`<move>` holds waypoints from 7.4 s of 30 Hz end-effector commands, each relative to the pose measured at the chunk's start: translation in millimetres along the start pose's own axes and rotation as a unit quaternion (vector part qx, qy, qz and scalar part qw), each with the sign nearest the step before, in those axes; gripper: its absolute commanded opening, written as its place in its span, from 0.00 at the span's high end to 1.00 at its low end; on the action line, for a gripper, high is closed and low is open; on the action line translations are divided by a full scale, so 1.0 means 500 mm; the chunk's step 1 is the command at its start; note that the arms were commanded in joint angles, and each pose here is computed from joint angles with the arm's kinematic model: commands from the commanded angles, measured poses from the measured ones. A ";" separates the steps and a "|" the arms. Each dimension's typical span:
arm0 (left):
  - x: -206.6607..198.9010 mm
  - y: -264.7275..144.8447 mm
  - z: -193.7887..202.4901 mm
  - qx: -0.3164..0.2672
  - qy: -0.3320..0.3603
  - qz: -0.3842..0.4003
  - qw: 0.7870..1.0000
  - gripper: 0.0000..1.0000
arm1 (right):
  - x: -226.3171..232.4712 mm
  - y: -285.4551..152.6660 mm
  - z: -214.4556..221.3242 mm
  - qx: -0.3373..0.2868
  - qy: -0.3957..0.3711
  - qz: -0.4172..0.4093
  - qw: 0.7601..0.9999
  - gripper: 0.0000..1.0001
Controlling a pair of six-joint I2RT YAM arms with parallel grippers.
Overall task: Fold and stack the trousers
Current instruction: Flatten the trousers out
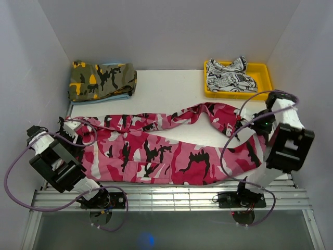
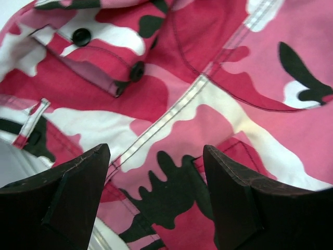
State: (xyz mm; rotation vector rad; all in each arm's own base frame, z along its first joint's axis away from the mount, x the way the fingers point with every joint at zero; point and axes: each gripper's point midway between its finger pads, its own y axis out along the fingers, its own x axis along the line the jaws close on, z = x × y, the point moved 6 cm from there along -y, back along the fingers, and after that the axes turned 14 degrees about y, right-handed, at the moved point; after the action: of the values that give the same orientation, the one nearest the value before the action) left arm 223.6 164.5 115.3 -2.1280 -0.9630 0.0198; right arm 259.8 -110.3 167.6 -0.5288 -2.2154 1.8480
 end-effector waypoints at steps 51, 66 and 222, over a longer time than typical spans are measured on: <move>0.084 -0.021 0.035 0.055 -0.136 -0.051 0.988 0.28 | 0.115 -0.011 0.268 0.023 0.476 -0.034 0.878 0.06; 0.154 -0.055 -0.112 -0.091 -0.131 -0.066 0.985 0.20 | -0.124 0.034 -0.086 -0.269 0.568 -0.032 0.777 0.16; 0.125 0.209 -0.178 0.017 0.239 0.092 0.967 1.00 | -0.147 0.022 -0.078 -0.118 0.002 0.140 0.983 0.92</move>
State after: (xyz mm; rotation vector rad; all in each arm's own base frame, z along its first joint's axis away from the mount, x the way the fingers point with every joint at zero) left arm 357.7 108.1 93.7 -2.0557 -0.4297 -0.2332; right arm 338.5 -105.6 122.1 -0.7679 -2.4354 1.7669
